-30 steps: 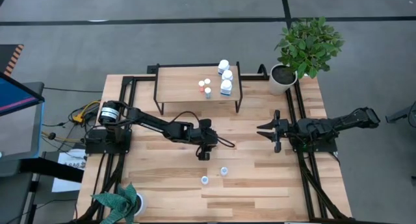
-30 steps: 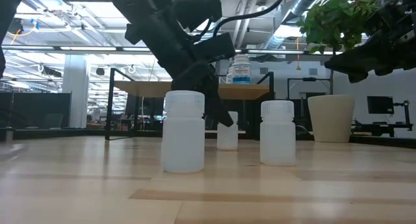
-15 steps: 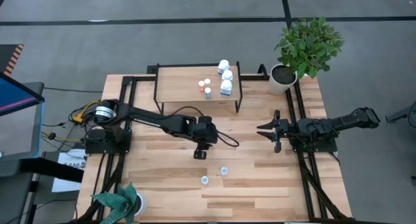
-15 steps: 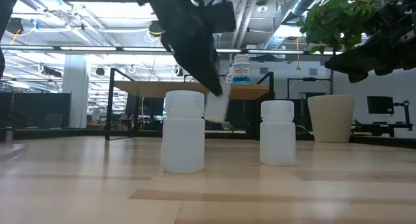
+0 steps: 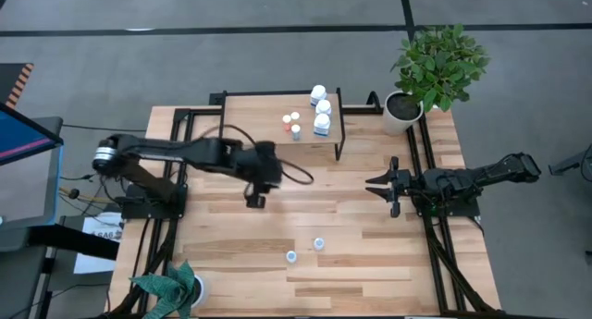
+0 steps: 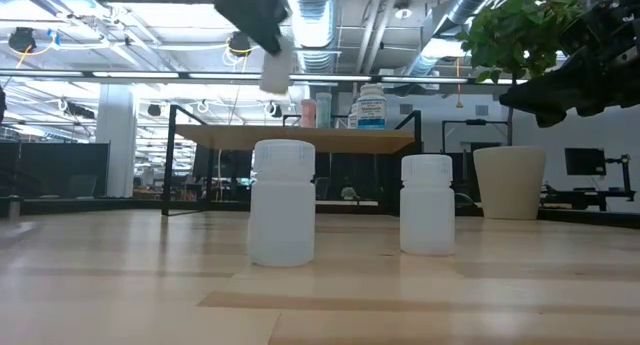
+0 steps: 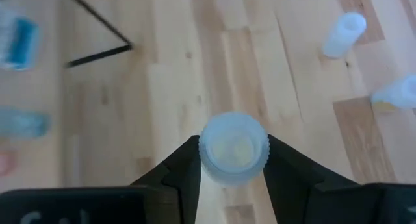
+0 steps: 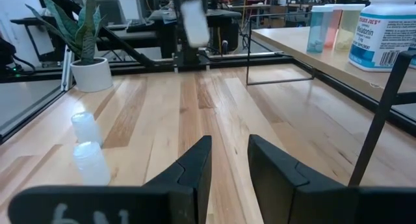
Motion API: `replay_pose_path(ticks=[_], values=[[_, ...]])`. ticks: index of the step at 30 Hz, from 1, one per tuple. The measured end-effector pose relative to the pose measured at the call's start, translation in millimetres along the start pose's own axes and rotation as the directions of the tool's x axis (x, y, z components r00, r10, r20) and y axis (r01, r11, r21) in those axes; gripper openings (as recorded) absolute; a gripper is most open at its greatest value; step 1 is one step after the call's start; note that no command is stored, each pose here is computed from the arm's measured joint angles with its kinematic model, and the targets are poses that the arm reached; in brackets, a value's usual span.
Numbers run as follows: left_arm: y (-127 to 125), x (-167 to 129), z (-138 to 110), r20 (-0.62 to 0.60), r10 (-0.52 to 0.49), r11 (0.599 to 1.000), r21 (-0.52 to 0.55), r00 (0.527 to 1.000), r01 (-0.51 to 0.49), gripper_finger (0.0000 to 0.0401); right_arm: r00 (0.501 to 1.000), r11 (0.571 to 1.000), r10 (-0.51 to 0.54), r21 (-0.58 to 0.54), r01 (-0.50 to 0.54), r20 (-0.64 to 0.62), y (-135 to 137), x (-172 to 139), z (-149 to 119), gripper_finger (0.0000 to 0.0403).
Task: Pick and place medicine bottles onto shelf by color
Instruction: Put the top transparent pill bottle on the shelf
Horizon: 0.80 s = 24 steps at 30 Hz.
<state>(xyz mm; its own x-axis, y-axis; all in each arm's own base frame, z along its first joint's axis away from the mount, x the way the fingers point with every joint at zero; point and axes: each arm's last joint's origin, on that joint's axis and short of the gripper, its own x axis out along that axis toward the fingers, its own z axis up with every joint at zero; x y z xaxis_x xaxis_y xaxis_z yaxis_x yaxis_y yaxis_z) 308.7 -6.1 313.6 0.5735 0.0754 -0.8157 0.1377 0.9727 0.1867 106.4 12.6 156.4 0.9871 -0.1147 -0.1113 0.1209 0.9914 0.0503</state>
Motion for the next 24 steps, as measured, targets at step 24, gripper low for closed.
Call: replay_pose_path(ticks=[24], values=[[176.0,-50.3,-86.2,-0.002,0.371,0.809,-0.490,0.929,-0.325,0.0121,1.000,1.000,0.000,0.000,0.000,0.000,0.0,0.0,0.0,0.0123]])
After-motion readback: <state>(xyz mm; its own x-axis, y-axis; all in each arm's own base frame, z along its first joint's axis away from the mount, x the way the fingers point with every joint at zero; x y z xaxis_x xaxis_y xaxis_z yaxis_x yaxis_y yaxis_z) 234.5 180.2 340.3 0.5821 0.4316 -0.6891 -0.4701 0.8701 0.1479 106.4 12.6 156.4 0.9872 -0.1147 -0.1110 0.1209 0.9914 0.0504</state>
